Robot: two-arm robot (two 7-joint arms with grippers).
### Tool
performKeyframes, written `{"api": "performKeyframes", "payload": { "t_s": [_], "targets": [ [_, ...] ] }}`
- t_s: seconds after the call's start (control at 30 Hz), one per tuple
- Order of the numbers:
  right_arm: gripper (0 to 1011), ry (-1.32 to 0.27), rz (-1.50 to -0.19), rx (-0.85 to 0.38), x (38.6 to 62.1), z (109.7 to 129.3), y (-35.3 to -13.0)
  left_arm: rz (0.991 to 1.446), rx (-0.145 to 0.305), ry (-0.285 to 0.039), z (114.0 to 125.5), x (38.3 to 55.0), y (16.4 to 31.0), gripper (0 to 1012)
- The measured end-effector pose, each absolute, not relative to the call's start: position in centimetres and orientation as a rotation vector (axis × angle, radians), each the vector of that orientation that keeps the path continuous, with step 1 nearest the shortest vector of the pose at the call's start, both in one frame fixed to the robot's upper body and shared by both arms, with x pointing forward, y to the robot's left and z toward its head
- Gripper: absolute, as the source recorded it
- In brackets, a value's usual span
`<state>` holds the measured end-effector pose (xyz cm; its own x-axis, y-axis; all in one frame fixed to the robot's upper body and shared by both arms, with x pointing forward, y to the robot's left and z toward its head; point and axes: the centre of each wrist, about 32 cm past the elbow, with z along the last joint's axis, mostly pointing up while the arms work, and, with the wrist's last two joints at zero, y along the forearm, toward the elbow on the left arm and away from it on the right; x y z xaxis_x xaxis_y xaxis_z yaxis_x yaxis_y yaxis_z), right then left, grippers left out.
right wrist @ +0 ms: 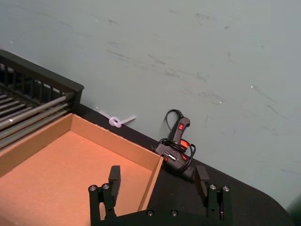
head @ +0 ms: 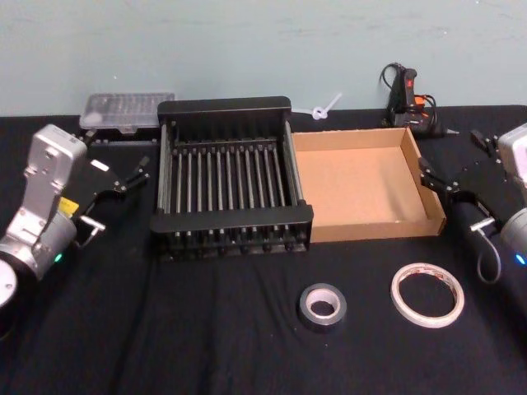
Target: Pick up the white tape and place it into the black box , Pick up the silver tape and place it into the brown box.
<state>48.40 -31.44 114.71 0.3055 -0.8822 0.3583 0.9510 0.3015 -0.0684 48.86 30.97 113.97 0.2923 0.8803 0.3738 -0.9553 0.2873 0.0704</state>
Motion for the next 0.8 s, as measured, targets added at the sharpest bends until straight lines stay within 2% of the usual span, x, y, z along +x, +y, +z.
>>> {"api": "performKeyframes", "payload": {
  "t_s": [0.3, 0.53, 0.8],
  "targets": [
    [1002, -0.227, -1.203, -0.276, 46.9, 116.1, -32.5, 1.248, 0.305, -0.285, 114.0, 48.9, 31.0, 1001],
    [1002, -0.153, -1.175, -0.292, 44.5, 117.7, -33.9, 1.248, 0.305, -0.285, 114.0, 48.9, 31.0, 1001],
    [1002, -0.078, -1.127, -0.317, 42.4, 118.0, -34.7, 1.248, 0.304, -0.285, 114.0, 48.9, 31.0, 1001]
  ]
}}
